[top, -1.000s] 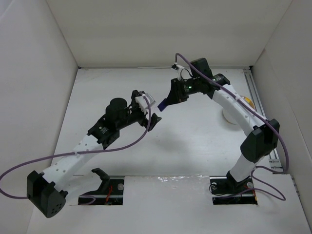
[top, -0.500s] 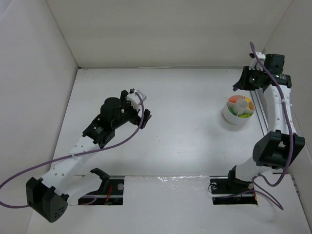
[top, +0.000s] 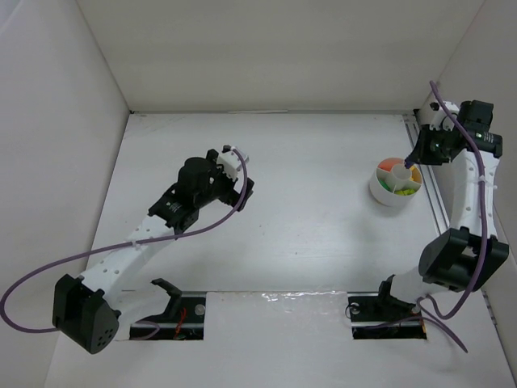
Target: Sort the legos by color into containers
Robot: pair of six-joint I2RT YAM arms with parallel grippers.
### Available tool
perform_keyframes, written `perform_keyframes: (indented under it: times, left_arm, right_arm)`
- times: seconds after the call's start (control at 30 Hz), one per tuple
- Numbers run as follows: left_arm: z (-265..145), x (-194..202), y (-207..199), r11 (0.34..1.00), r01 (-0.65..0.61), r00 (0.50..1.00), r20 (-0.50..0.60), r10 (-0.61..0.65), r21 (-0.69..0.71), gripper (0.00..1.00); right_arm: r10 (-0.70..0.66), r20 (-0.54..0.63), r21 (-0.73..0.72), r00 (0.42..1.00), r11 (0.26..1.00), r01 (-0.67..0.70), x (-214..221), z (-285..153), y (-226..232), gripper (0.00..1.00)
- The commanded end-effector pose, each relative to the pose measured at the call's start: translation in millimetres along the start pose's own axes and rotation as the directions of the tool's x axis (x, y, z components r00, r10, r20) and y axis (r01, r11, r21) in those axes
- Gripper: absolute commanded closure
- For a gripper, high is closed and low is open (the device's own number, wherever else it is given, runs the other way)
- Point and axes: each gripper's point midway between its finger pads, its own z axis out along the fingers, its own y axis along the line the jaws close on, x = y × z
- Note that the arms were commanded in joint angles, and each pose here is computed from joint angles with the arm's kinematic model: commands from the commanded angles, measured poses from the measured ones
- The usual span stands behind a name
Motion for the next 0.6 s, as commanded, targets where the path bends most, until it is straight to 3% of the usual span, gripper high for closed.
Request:
perform_keyframes:
  times: [0.0,0.57]
  left_arm:
    - [-3,-38,11,0.999,0.001,0.994,0.107,0.003,-0.042,0.0]
    - [5,-38,14,0.999,0.022,0.995,0.096,-0.017,-0.049,0.0]
  right_arm:
    - [0.014,-0.004,-0.012,1.0,1.0,-0.014,3,1,-7,1.0]
    - [0.027,-0.028,-0.048,0.999,0.998,-0.028,-16,35,-20,1.0]
